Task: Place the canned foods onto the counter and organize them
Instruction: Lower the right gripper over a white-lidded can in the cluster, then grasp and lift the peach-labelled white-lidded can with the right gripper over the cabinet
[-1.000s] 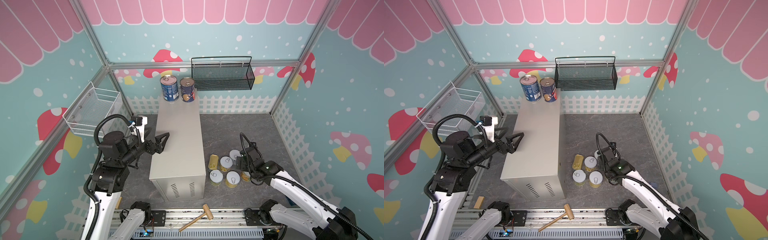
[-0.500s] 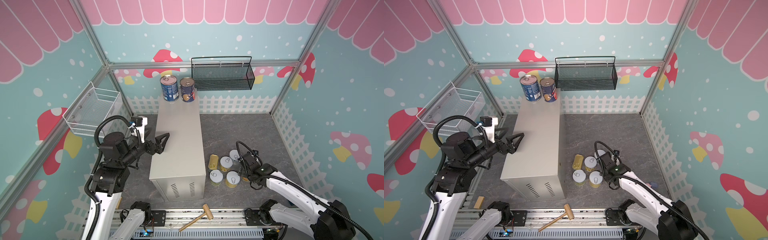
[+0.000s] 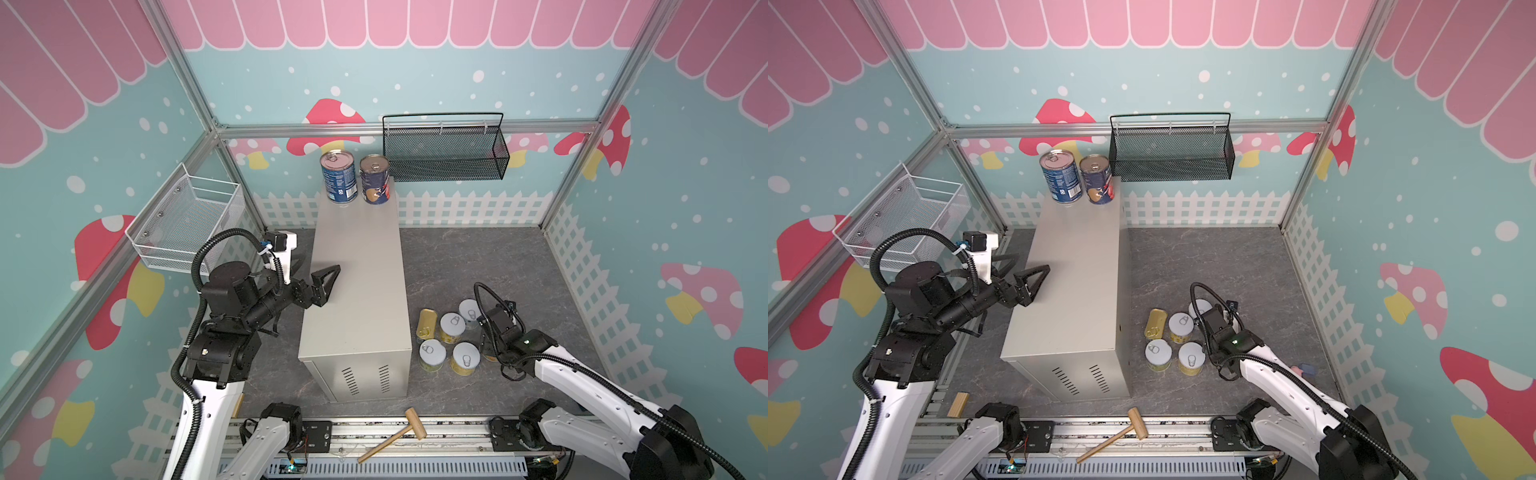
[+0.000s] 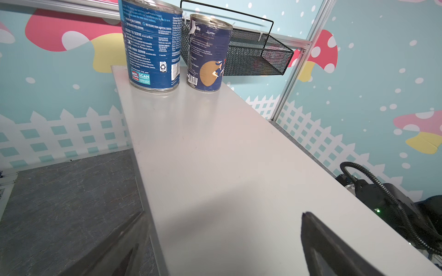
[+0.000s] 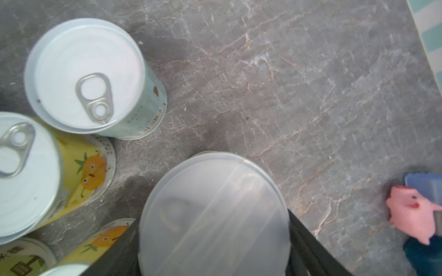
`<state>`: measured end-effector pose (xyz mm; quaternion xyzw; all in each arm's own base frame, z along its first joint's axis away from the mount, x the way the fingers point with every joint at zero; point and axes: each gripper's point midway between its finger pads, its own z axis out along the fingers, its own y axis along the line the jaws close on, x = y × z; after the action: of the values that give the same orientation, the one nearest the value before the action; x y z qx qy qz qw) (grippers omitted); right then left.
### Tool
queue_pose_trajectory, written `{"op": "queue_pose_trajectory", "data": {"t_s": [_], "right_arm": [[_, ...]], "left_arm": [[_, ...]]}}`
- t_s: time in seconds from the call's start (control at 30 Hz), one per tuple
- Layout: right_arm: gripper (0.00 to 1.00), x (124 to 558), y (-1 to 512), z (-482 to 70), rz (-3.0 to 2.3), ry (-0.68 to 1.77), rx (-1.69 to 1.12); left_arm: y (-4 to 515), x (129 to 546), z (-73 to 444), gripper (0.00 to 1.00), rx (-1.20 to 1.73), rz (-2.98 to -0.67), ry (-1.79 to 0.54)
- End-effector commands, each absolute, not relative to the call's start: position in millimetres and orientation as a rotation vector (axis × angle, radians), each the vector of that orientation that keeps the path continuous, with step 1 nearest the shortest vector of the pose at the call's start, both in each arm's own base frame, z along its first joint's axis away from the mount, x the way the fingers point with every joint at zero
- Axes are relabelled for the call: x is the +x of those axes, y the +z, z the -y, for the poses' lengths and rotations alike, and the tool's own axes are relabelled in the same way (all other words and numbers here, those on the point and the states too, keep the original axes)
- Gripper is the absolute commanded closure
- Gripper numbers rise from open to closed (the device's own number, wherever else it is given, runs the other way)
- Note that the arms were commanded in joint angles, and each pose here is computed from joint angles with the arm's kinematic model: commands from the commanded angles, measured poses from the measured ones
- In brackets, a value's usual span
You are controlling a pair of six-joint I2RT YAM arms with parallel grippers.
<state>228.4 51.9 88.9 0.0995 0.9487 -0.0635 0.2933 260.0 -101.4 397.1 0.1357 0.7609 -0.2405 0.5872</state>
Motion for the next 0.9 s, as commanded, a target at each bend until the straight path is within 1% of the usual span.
{"op": "queue_pose_trajectory", "data": {"t_s": [0.0,0.13,0.23,0.37,0.5,0.67,0.87], "right_arm": [[0.45,266.1,150.6,-69.9,-2.308,-0.053,0.175],[0.45,281.8,196.4,-83.6,-2.181,0.000,0.038],[0.43,291.2,235.5,-104.9,-2.092,0.066,-0.129],[0.42,301.0,289.9,-136.3,-1.978,0.139,-0.351],[0.42,307.6,338.6,-160.3,-1.877,0.193,-0.491],[0.39,298.9,394.4,-213.7,-1.703,0.396,-0.769],[0.38,279.7,442.1,-253.1,-1.509,0.573,-0.989]], "left_arm": [[400.2,258.9,105.2,0.01,0.337,-1.758,-0.575],[402.9,258.3,105.9,0.01,0.339,-1.754,-0.580],[404.4,258.1,107.1,0.01,0.342,-1.752,-0.591],[407.4,257.3,108.5,0.01,0.346,-1.747,-0.602],[410.0,255.7,107.7,0.01,0.343,-1.740,-0.599],[412.4,252.8,106.3,0.01,0.341,-1.738,-0.589],[419.1,245.1,103.5,0.01,0.345,-1.725,-0.565]]}}
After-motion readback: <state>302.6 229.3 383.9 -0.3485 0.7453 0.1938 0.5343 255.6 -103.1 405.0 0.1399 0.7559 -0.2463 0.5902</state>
